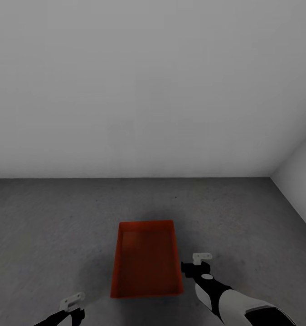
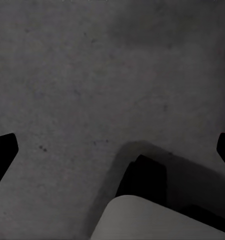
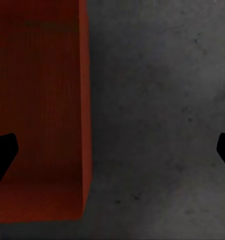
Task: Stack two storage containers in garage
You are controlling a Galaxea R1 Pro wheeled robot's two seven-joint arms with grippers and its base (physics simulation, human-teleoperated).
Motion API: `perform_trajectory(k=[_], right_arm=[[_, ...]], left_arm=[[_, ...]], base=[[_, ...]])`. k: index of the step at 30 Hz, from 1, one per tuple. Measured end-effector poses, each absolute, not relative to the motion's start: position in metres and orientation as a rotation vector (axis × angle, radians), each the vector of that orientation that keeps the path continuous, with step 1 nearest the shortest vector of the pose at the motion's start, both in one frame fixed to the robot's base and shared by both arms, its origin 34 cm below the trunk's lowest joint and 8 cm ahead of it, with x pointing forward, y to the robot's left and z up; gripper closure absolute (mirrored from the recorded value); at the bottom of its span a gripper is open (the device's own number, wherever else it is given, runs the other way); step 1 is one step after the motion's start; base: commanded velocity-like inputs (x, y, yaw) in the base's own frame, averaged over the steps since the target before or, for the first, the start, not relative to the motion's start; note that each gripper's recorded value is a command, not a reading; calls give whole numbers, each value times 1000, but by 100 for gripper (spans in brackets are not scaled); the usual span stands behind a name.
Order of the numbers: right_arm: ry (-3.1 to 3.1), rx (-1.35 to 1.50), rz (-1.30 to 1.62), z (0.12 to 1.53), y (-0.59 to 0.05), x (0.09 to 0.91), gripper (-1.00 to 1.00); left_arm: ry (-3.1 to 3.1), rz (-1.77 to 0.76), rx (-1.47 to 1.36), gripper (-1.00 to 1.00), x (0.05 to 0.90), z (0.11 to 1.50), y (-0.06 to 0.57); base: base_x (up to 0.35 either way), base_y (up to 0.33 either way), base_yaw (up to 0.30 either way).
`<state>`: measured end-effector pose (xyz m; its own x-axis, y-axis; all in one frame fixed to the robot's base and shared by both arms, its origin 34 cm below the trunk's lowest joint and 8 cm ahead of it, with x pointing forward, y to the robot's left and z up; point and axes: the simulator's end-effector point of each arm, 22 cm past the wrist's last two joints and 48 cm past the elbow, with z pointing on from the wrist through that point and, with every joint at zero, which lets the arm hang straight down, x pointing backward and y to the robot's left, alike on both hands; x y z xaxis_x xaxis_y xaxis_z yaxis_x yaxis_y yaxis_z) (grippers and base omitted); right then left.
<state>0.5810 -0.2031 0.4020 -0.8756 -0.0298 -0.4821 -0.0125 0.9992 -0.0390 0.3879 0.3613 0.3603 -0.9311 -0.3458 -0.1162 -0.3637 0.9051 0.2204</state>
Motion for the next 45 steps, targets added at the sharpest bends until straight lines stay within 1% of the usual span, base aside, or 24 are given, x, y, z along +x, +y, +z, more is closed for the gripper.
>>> perform_trajectory(k=[30,38,45], right_arm=[[2637,-29,-50,455,-204,585,-100],[2669,-42,-113,461,-239,570,-100],[2681,-44,-113,470,-244,565,-100]], left_arm=[[2997,344,-559,-100,392,413,355],[2998,343,-559,-100,392,426,354],[3000,341,-558,-100,391,437,353]], base=[[0,0,0],[0,0,0],[0,0,0]])
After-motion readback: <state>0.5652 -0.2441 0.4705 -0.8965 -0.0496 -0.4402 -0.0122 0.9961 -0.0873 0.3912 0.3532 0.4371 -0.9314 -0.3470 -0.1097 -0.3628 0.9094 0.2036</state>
